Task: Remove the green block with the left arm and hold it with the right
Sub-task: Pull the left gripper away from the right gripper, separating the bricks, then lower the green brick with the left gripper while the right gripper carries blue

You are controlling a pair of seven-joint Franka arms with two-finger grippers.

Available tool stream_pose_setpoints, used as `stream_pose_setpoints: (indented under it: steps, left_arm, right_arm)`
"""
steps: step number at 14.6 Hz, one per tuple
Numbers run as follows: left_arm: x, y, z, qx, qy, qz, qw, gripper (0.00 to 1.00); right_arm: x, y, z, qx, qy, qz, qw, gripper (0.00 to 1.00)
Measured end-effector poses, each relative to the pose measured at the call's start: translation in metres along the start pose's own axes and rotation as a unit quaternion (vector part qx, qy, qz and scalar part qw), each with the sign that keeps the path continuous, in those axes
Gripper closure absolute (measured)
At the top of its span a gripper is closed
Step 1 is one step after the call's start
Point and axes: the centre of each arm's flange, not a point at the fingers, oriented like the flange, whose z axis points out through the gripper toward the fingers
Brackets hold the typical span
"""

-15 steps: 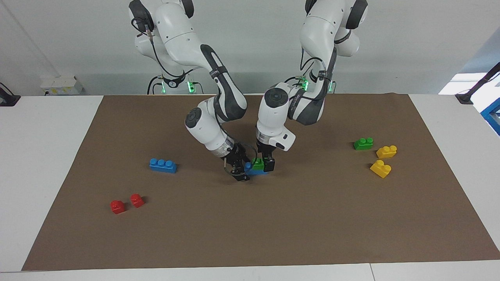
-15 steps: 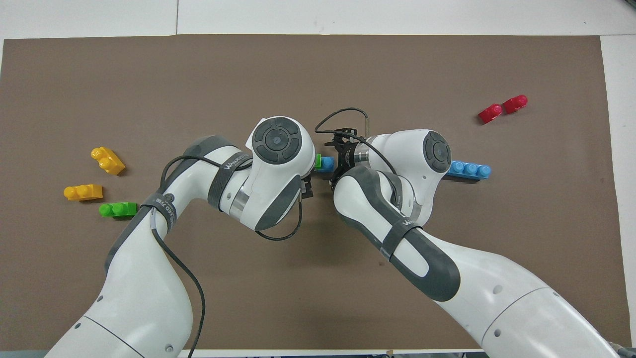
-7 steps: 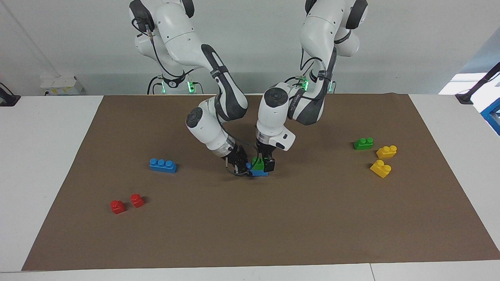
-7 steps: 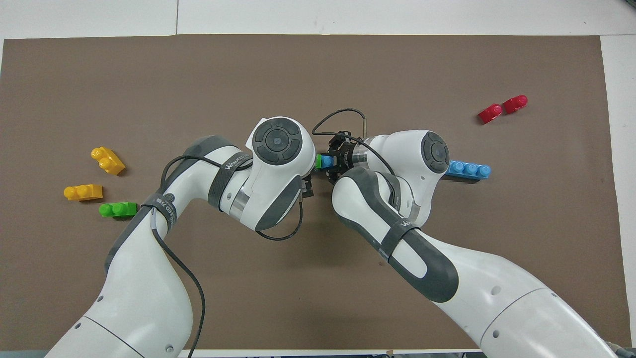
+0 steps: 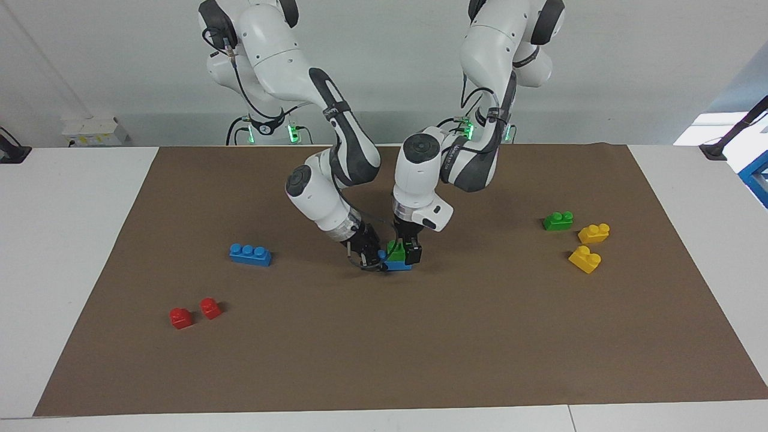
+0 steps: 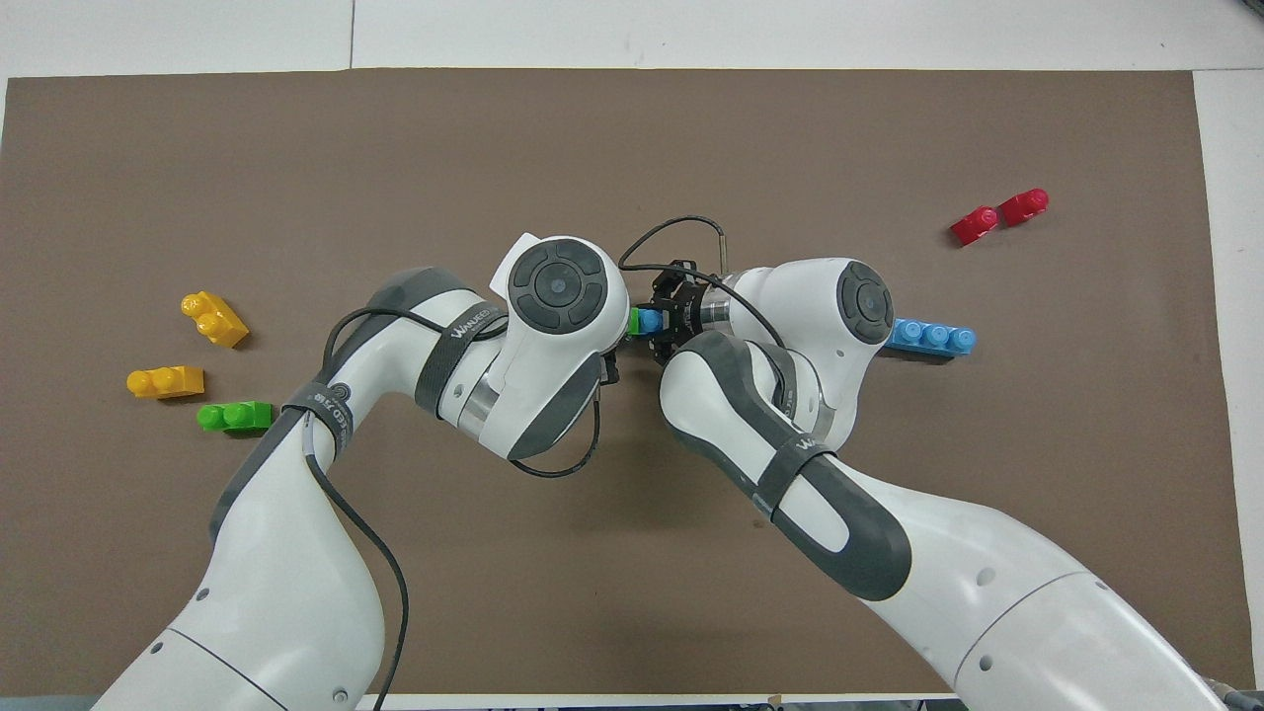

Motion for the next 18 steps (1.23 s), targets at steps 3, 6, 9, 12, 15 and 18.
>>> stream_pose_setpoints:
  steps: [3,6,9,12,15,18]
  left_arm:
    - [0.001,0.003,-0.001,-0.007,0.001,0.003,1.000,0.61]
    - [0.000,0.002,-0.001,-0.010,0.003,0.012,1.000,0.65]
    - [0.002,0.004,-0.006,-0.013,0.002,0.010,1.000,0.65]
    - [0.011,0.011,-0.036,-0.022,0.001,0.001,1.000,0.65]
    - [0.031,0.020,-0.094,-0.039,-0.004,-0.019,0.999,0.65]
    - [0.054,0.025,-0.133,-0.043,0.000,-0.030,0.999,0.65]
  right_arm:
    - [0.000,0.000,0.000,0.000,0.000,-0.002,1.000,0.65]
    - [0.000,-0.001,0.000,0.000,0.000,-0.008,1.000,0.65]
    - [-0.003,-0.003,-0.003,0.002,-0.003,-0.010,1.000,0.65]
    - [-0.019,-0.015,-0.014,0.002,-0.018,-0.019,1.000,0.65]
    - [-0.013,-0.031,-0.033,-0.022,-0.011,-0.037,0.999,0.65]
    - [0.015,-0.059,-0.087,-0.029,0.012,-0.074,0.997,0.65]
